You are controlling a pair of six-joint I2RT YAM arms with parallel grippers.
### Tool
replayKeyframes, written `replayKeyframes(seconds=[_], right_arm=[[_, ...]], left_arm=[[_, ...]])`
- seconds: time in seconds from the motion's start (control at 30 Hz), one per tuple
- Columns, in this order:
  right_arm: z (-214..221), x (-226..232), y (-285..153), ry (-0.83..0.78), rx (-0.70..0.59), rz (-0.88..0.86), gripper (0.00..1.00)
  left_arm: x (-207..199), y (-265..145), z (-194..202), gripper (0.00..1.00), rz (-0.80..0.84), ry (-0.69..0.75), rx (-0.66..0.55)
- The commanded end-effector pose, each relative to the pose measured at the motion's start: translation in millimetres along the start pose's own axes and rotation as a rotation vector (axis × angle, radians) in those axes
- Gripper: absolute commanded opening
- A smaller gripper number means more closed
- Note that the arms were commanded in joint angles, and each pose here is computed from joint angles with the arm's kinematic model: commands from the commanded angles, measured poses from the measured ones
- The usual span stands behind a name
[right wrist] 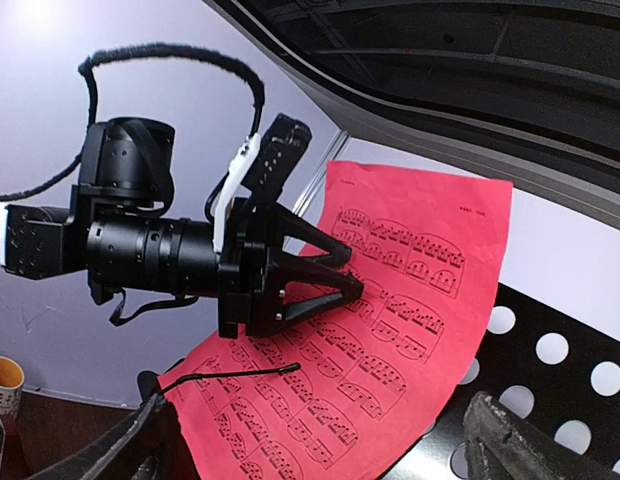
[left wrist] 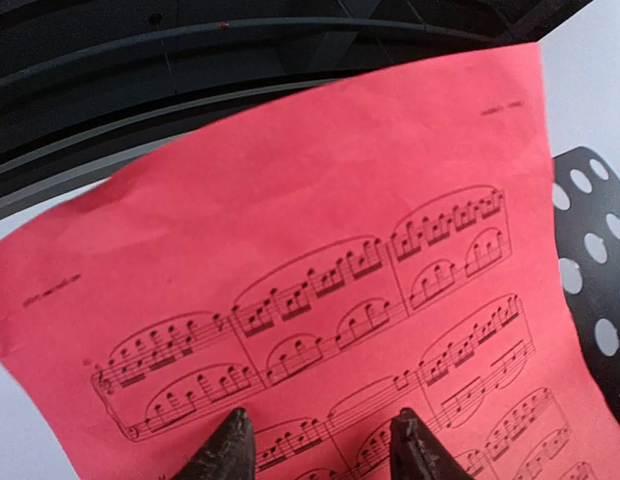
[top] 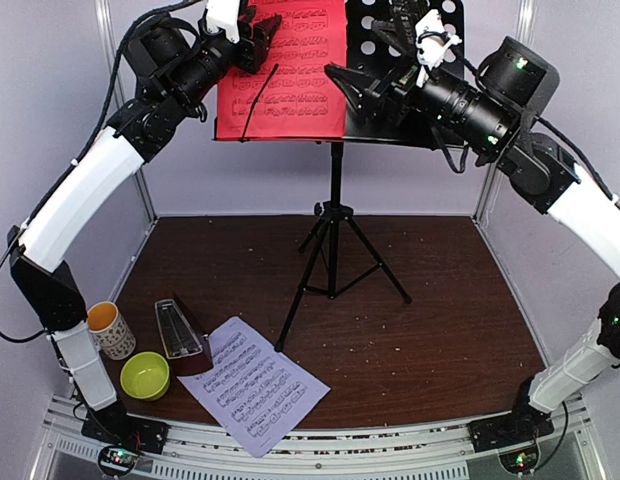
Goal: Set up the instrument practice props
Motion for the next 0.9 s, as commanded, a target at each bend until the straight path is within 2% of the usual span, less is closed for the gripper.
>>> replayKeyframes(seconds=[0.0, 0.17, 0.3, 0.43, 0.63, 0.87], right_arm=[[-28.6, -13.3, -18.6, 0.056, -0.082, 0.048, 1.00], [-33.3, -10.2, -23.9, 0.084, -0.100, 0.025, 1.00], [-32.7, -9.6, -22.2, 0.088, -0.089, 0.020, 1.00], [-33.6, -9.4, -26.2, 0.111, -0.078, 0.016, 1.00], [-27.2, -7.4, -32.5, 0.178, -0.020, 0.005, 1.00], [-27.9, -1.0, -42.1, 0.294, 0.038, -0.044, 1.00]], left_arm=[[15.2, 3.0, -7.6, 0.49, -0.018, -0.015, -0.037], [18.0, 6.6, -13.8, 0.53, -0.025, -0.039, -0.074], [23.1, 9.4, -16.8, 0.65, -0.044, -0.049, -0.075], [26.5, 3.1, -23.1, 0.72, -0.031, -0.059, -0.065], [37.7, -28.6, -42.2, 0.80, 0.009, -0.153, -0.050], [38.5, -70.8, -41.5, 0.89, 0.073, -0.236, 0.042]])
Point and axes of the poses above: each gripper's point midway between its finger pads, its own y axis out along the fingers, its own x axis along the line the jaws close on, z = x × y, the point moved 2 cm from there along -y, back along the fingers, and after that the axes turned 6 degrees about y, right-handed, at the moved point
